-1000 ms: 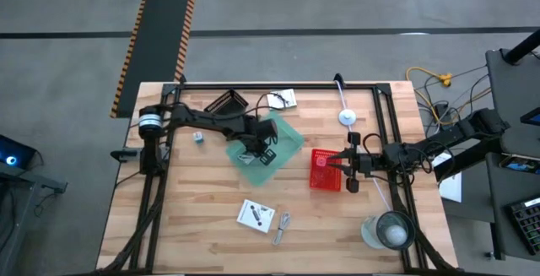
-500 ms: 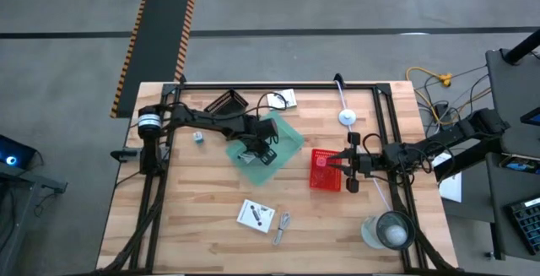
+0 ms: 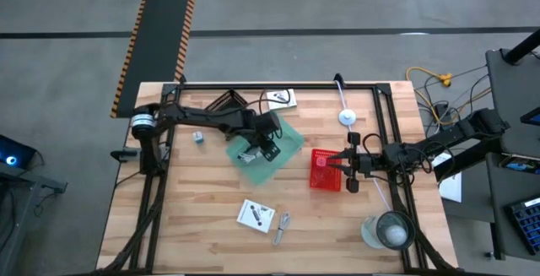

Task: Pick and place items into bin
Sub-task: Put the white charger cable into the green bin

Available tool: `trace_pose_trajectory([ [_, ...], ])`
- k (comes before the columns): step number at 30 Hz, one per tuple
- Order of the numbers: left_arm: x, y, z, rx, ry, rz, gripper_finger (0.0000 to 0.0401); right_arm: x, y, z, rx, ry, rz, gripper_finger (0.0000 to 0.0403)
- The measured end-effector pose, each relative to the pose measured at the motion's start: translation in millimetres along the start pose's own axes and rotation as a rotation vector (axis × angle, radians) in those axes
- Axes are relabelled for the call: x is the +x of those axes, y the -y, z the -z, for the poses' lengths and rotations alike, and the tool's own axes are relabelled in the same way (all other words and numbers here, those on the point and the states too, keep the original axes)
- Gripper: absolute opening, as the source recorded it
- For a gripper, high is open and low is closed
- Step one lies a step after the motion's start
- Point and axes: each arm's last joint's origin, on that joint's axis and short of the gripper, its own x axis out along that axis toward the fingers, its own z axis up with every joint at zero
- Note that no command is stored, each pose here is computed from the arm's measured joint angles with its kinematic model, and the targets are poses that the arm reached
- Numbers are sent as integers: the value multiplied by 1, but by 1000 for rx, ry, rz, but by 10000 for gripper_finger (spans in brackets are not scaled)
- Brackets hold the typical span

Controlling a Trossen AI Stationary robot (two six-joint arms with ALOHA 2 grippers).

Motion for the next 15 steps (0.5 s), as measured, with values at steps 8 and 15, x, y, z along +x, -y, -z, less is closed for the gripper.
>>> trace_pose_trajectory([
  [8,-23,19,-4,23,20,138,171,0,0,0,0,-2,-1,68],
  [15,-31,46,0,85,73,218,171,0,0,0,-10,0,0,68],
])
